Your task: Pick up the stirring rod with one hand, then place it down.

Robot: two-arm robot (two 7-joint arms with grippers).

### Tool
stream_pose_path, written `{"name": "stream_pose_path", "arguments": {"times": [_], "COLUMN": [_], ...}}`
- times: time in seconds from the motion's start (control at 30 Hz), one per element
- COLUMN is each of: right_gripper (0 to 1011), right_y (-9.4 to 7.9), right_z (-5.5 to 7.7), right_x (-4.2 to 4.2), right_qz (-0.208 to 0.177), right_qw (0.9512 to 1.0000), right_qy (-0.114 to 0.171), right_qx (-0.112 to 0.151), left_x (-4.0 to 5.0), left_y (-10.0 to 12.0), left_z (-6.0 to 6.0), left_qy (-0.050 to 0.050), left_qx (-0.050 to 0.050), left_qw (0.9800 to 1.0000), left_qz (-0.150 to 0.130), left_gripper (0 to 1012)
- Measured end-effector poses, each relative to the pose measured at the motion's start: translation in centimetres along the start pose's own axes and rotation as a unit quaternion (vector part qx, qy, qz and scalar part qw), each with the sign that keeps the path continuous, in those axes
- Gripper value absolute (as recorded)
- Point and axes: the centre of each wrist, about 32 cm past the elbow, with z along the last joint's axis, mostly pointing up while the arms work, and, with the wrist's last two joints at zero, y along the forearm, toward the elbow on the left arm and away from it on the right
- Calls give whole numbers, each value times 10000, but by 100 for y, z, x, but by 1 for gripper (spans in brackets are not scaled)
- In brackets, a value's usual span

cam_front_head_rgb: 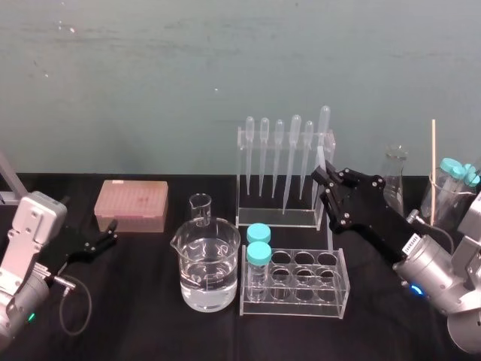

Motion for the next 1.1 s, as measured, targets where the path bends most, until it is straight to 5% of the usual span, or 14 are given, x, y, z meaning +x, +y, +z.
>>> {"name": "stream_pose_path", "arguments": {"times": [0.57,1.1], "right_gripper": [67,67], "right_y": [-89,-136], "right_z": [87,-10], "right_x": [-79,-97], "right_qz": [148,185], "right_qw": [9997,9983], "right_qy": [125,437], "right_qx": [-153,-352], "left_x": [0,0], "left_y": [0,0], "left_z": [0,0], "left_qy": [0,0], "left_qx": [1,0], "left_qw": [10000,10000], "left_qz": [0,0], "left_gripper": [1000,1000]}}
